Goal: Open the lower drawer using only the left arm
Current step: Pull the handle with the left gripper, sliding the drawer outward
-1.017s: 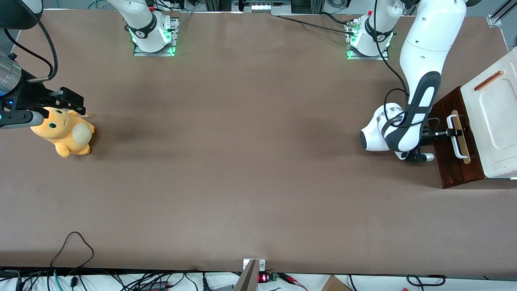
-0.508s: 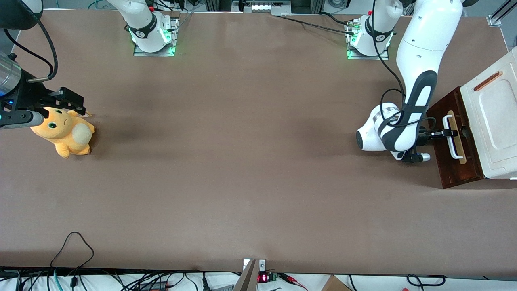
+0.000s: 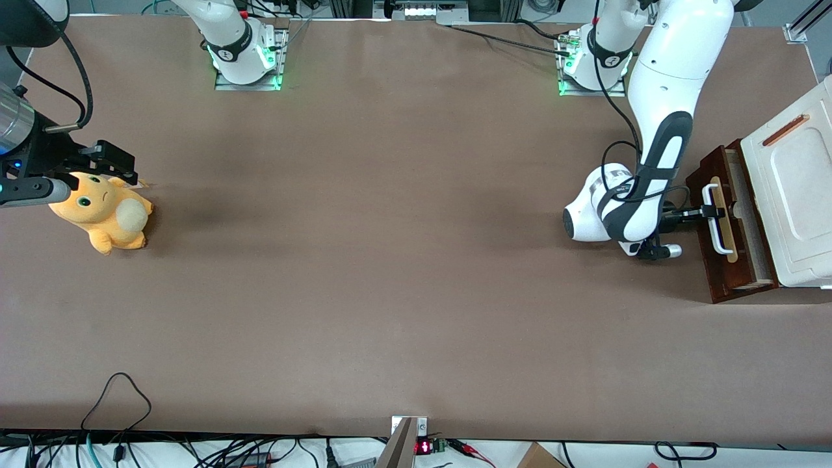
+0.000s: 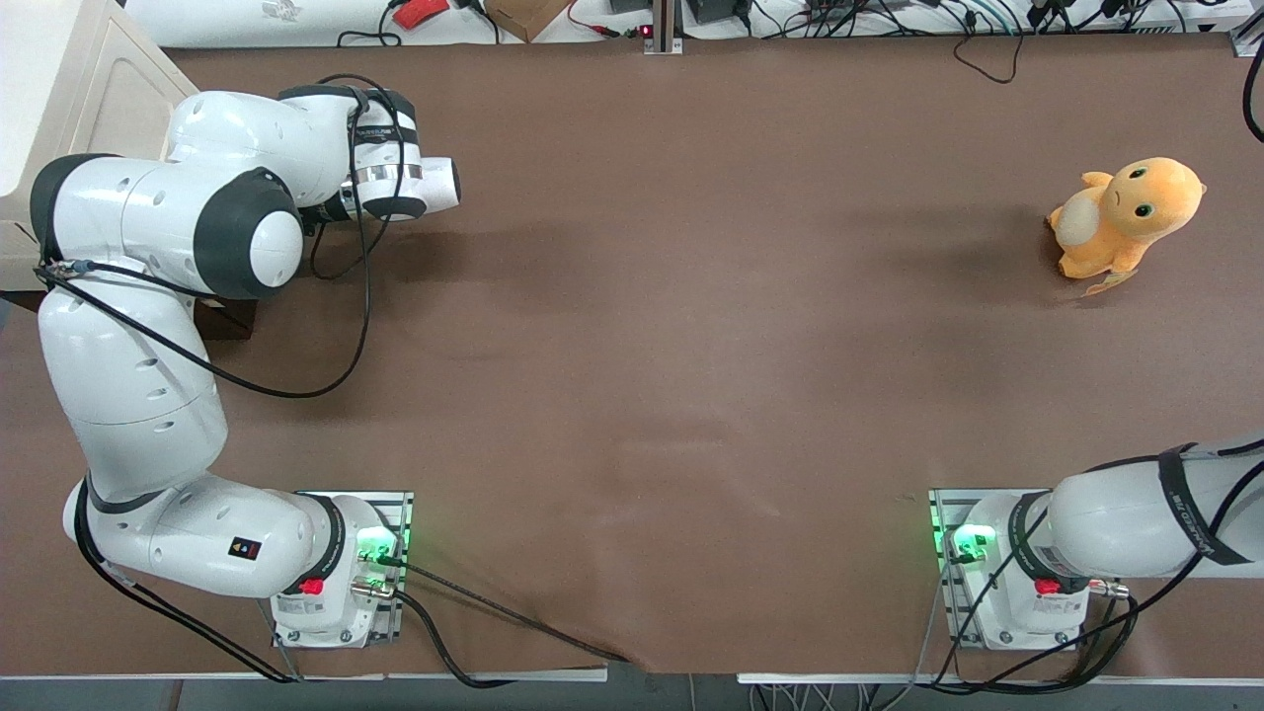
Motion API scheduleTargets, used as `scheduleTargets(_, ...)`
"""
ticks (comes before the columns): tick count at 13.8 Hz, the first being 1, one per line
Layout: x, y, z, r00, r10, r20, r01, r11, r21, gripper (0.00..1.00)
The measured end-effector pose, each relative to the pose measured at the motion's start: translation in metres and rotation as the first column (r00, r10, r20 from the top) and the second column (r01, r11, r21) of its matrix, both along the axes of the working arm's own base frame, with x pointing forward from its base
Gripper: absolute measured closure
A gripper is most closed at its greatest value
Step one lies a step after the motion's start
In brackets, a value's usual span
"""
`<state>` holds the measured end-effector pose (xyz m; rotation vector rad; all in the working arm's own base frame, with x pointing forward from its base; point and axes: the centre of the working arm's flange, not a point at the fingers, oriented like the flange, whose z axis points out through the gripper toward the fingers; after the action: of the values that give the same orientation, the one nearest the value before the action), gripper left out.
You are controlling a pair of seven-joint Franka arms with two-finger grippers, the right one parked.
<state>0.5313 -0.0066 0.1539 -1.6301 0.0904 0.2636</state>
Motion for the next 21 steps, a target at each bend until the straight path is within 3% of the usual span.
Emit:
scheduleTargets(7, 0.002, -0.017, 0.002, 0.999, 0.025, 0.03, -0.024, 0.999, -0.028, 0.81)
scheduleTargets(21, 0.004, -0.042, 0.001, 0.998, 0.049, 0.04, -0.047, 0.998, -0.034, 0.81)
